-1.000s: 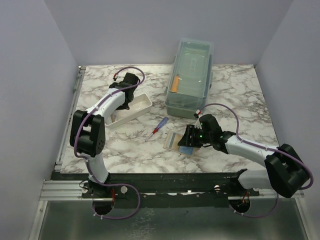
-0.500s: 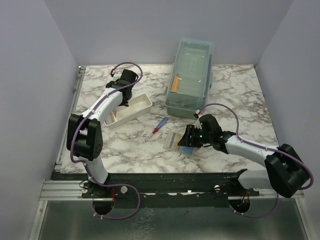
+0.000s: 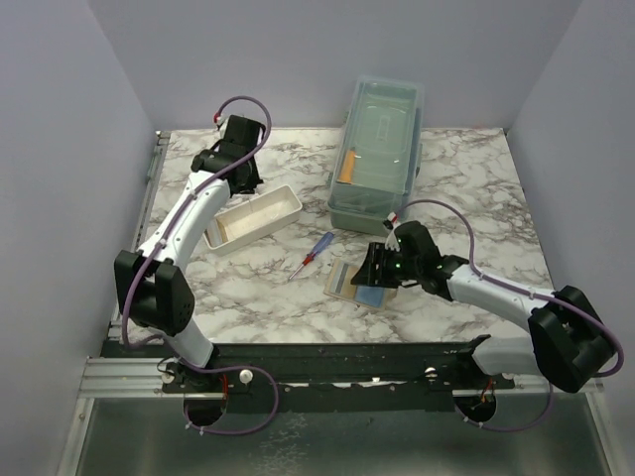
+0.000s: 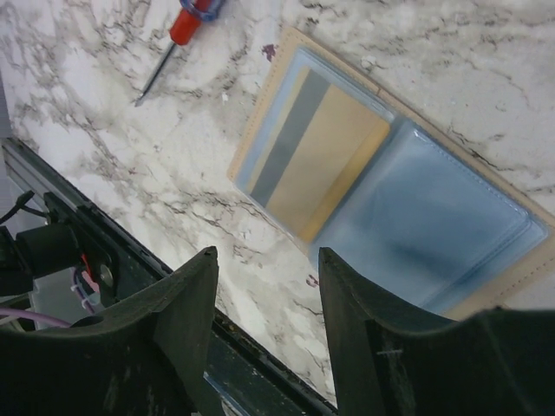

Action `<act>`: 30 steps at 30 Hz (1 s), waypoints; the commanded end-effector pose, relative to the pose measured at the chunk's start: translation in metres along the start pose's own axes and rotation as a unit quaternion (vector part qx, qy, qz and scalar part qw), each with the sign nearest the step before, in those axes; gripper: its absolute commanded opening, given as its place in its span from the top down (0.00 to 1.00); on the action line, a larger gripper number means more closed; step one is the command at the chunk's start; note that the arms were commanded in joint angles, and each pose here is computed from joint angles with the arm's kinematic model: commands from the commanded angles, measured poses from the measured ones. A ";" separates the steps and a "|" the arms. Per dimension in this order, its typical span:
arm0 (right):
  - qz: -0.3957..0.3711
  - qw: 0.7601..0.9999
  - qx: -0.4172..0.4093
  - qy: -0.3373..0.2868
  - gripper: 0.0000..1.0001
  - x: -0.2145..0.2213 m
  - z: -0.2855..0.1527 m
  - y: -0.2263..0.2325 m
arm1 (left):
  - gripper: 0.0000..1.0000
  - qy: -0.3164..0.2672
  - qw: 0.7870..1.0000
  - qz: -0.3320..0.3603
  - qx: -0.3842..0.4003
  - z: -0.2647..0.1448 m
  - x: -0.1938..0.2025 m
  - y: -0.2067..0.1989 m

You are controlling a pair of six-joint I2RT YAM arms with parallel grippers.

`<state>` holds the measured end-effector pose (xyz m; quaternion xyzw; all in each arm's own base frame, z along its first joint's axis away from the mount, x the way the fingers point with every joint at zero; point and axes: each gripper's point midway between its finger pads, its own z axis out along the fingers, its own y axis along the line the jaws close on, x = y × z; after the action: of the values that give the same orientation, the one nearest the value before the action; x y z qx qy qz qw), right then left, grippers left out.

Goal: Put the credit cards into the card holder
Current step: Turn over the card slot in the card holder.

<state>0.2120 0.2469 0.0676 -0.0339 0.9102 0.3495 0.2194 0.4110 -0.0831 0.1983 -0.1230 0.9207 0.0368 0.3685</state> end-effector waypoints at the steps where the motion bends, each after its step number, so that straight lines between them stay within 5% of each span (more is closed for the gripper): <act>1: -0.016 1.000 -0.010 -0.025 0.46 -0.021 -0.013 0.018 | 1.00 -0.025 0.990 -0.043 0.134 -0.050 -0.026 -0.039; 10: -0.017 0.990 -0.100 -0.100 0.41 -0.071 -0.055 0.088 | 1.00 -0.095 0.934 -0.085 0.333 -0.149 -0.068 -0.081; 16: -0.044 0.962 -0.205 -0.175 0.34 -0.120 -0.098 0.158 | 1.00 -0.139 0.856 -0.109 0.486 -0.223 -0.083 -0.106; 24: -0.097 0.913 -0.318 -0.235 0.30 -0.158 -0.149 0.224 | 1.00 -0.123 0.746 -0.125 0.643 -0.286 -0.073 -0.125; 30: -0.108 0.890 -0.370 -0.245 0.30 -0.163 -0.170 0.245 | 1.00 -0.095 0.723 -0.128 0.673 -0.293 -0.059 -0.126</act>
<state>0.2506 0.3028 0.3706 -0.0985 0.6683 0.5935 0.4375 0.3167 -0.2329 0.4249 0.0003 0.6855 -0.5708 0.4520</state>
